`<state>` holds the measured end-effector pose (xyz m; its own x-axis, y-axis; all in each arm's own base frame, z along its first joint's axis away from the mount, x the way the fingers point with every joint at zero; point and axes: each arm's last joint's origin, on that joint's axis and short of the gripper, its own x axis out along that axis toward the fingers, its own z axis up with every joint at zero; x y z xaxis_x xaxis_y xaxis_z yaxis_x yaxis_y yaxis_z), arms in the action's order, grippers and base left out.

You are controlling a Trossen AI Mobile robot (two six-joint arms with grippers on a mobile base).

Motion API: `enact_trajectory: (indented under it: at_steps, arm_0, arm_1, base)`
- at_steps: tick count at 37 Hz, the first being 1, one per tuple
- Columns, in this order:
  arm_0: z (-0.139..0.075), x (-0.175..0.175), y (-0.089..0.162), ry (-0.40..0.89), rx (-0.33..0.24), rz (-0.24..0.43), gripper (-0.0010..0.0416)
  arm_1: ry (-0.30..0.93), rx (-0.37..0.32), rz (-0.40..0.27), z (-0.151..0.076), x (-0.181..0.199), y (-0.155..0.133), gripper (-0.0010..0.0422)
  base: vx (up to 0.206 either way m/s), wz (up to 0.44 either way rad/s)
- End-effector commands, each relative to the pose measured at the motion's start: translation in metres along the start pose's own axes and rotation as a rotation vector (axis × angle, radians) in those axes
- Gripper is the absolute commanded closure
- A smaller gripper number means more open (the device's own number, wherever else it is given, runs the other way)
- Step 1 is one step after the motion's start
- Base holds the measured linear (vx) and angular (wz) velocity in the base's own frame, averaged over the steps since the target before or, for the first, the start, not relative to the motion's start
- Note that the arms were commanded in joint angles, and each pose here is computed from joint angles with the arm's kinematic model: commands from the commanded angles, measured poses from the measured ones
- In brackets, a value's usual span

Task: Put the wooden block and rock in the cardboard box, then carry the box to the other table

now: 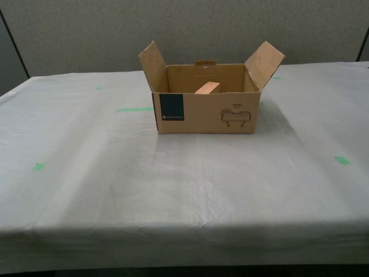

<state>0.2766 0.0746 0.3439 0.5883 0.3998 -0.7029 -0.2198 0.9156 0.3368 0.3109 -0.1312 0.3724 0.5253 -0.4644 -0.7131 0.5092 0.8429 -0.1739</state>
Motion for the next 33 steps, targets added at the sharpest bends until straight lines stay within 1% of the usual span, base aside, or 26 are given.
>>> enact_trajectory:
  at_steps: [1, 5, 9, 15, 18, 21, 26, 29, 33]
  arm_0:
    - [-0.012, -0.005, -0.002, 0.004, 0.002, -0.005, 0.0051]
    - [-0.022, -0.008, -0.003, 0.013, 0.004, -0.007, 0.0051]
    - [-0.028, -0.010, -0.004, 0.015, 0.005, -0.008, 0.0051]
    - [-0.028, -0.012, -0.003, 0.008, 0.002, -0.005, 0.0051]
    - [-0.028, -0.013, -0.003, 0.005, 0.001, -0.005, 0.0051]
    - [-0.029, -0.014, -0.003, 0.006, 0.000, -0.005, 0.0051]
    - [-0.029, -0.018, -0.002, 0.000, -0.011, -0.003, 0.0051]
    - [-0.030, -0.019, -0.001, -0.001, -0.027, -0.002, 0.0051]
    - [-0.030, -0.020, -0.001, 0.001, -0.030, -0.002, 0.0051]
  arm_1:
    - [-0.013, 0.003, 0.000, -0.017, -0.008, -0.002, 0.0025]
    - [0.003, -0.008, 0.001, -0.036, -0.013, -0.003, 0.0025]
    - [0.018, -0.011, 0.001, -0.051, -0.015, -0.004, 0.0025]
    - [0.048, -0.017, 0.004, -0.069, -0.013, -0.003, 0.0025]
    - [0.070, -0.019, 0.026, -0.077, -0.010, -0.002, 0.0025]
    - [0.091, -0.023, 0.031, -0.085, -0.006, -0.001, 0.0025]
    - [0.111, -0.034, 0.031, -0.094, -0.002, 0.000, 0.0025]
    - [0.103, -0.025, 0.030, -0.096, -0.001, 0.000, 0.0025]
    - [0.084, -0.018, 0.030, -0.094, -0.003, 0.000, 0.0025]
  base:
    - [0.000, 0.000]
    - [0.000, 0.000]
    - [0.000, 0.000]
    - [0.000, 0.000]
    - [0.000, 0.000]
    - [0.000, 0.000]
    - [0.000, 0.000]
    - [0.000, 0.000]
    - [0.000, 0.000]
